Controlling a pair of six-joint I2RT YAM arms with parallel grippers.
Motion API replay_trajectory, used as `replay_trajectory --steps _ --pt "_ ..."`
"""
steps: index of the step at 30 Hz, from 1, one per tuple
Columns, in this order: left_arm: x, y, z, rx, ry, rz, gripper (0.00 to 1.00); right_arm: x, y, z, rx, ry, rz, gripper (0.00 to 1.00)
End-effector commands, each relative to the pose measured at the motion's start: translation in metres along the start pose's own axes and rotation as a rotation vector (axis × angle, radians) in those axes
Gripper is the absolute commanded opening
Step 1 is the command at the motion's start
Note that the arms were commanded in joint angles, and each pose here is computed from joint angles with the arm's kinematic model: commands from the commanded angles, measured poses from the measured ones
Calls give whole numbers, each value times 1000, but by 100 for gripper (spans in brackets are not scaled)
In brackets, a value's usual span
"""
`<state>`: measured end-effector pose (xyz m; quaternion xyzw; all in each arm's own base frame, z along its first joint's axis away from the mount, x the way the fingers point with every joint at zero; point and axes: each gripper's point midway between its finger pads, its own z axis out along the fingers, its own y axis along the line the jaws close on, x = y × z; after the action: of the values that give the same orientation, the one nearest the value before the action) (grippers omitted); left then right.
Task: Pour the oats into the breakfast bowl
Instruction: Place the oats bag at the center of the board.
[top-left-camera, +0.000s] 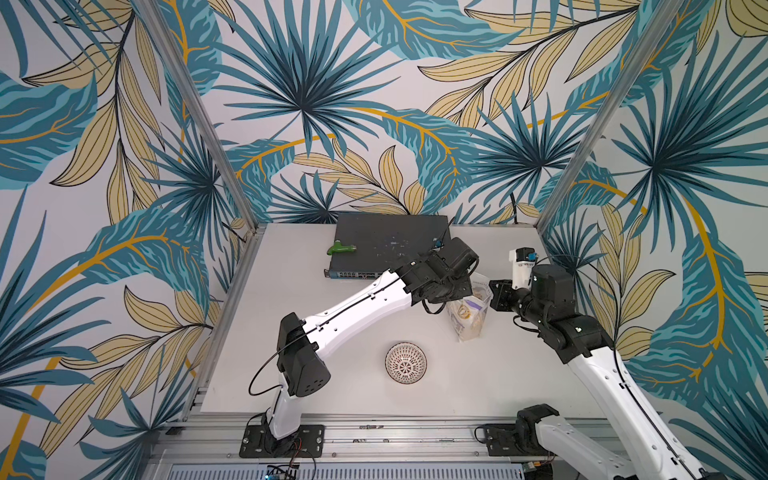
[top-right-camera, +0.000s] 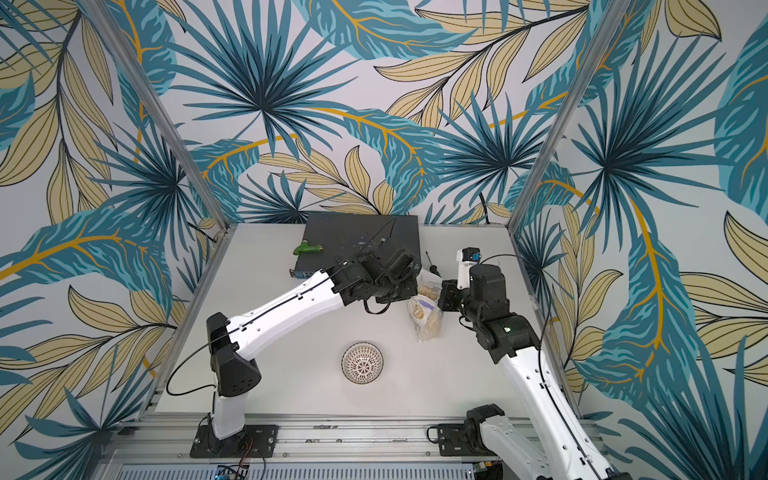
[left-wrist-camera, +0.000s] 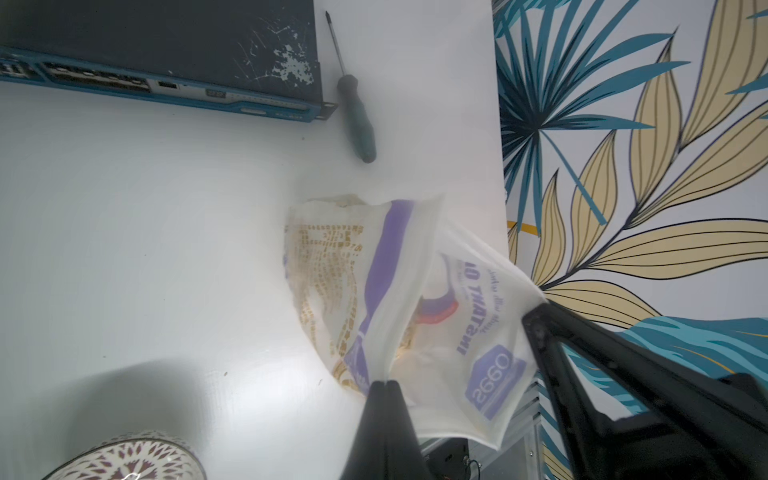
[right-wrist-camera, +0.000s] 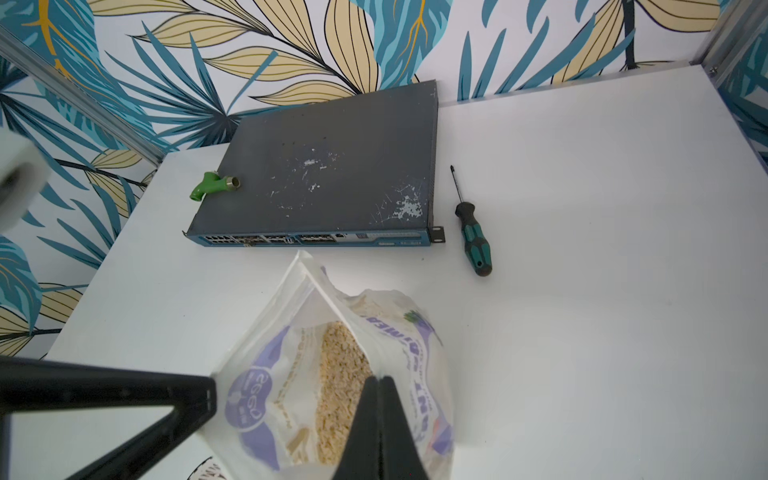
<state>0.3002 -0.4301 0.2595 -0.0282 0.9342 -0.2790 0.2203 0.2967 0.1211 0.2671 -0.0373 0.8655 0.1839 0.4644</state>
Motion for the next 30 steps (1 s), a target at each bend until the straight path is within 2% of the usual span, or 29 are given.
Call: replay_trajectory --steps 1,3,5,8,12,16,23,24,25,28,30 --pt "-28 4 -27 -2 -91 8 0 -25 4 8 -30 -119 12 0" --pt "-13 -10 -14 125 46 -42 0 -20 7 14 -54 -105 20 0" --pt "-14 -24 -4 217 103 -88 0 -17 9 18 -67 -100 27 0" --pt "-23 -13 -3 112 75 -64 0 -14 10 20 -85 -107 39 0" --pt "-28 -21 -8 151 52 -71 0 -3 14 26 -124 -93 55 0" --pt "-36 -14 -10 115 10 -64 0 -1 20 31 -172 -107 53 0" --pt "-37 0 -2 87 31 -113 0 1 19 31 -182 -151 15 0" --pt "-37 -1 -3 91 29 -117 0 2 20 29 -188 -156 10 10" --pt "-37 -2 -3 95 31 -122 0 2 21 26 -196 -162 7 27" --pt "-35 -6 -3 116 48 -141 0 4 23 15 -217 -189 -2 56" --pt "-33 -6 0 118 57 -155 0 7 23 7 -226 -216 -8 84"
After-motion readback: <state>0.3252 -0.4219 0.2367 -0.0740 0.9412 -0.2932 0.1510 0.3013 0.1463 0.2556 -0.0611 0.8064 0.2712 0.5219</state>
